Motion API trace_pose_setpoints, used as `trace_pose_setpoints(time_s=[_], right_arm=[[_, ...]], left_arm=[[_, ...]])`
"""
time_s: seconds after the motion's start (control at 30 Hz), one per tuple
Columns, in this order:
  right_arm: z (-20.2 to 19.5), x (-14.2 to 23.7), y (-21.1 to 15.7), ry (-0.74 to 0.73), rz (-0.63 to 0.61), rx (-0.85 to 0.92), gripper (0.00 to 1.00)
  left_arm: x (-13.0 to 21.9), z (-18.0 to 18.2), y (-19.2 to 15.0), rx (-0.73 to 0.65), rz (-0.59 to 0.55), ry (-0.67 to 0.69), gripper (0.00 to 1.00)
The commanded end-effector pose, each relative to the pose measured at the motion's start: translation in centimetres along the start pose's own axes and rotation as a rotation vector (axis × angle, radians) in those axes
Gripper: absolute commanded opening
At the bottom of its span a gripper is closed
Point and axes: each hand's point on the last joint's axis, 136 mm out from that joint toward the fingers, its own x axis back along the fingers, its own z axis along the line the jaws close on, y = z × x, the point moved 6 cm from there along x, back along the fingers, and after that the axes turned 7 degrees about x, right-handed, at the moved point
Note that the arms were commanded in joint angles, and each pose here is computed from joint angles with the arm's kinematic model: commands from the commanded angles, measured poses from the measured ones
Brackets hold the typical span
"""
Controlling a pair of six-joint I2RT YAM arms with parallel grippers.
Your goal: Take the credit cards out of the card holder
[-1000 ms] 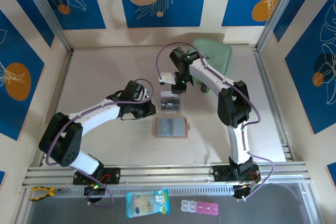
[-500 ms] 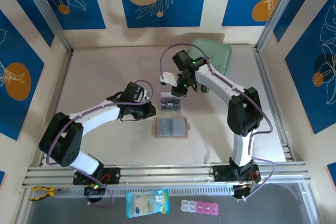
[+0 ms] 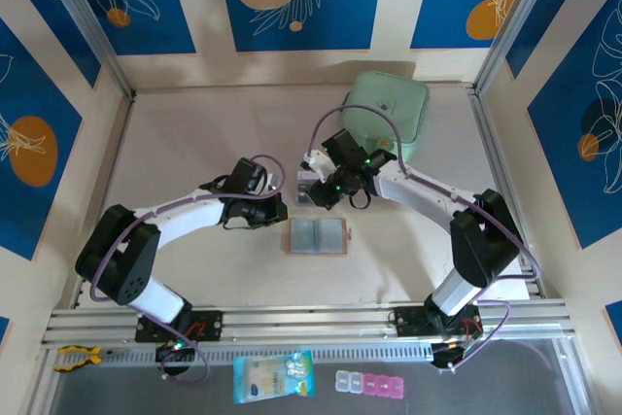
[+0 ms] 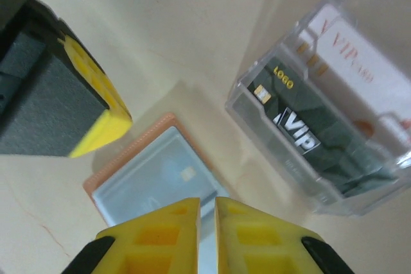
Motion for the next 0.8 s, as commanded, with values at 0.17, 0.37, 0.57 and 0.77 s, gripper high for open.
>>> trace_pose_setpoints(time_s=[0.17, 0.37, 0.57, 0.77], right_arm=[[1.0, 0.1, -0.9, 0.112, -0.090, -0.458, 0.11], [1.9, -1.5, -2.8, 0.162, 0.011, -0.534, 0.11], [2.4, -2.3, -3.8, 0.161, 0.047, -0.538, 0.18], [2.6, -2.8, -4.1, 0.156, 0.072, -0.555, 0.26]], left_arm=[[-2.0, 1.0, -1.7, 0.007, 0.062, -0.010, 0.00], [-2.9, 1.5, -2.7, 0.001, 0.083, 0.040, 0.00], [-2.8, 2.0, -3.1, -0.001, 0.068, 0.077, 0.00], [-3.3, 2.3, -3.4, 0.000, 0.080, 0.097, 0.00]])
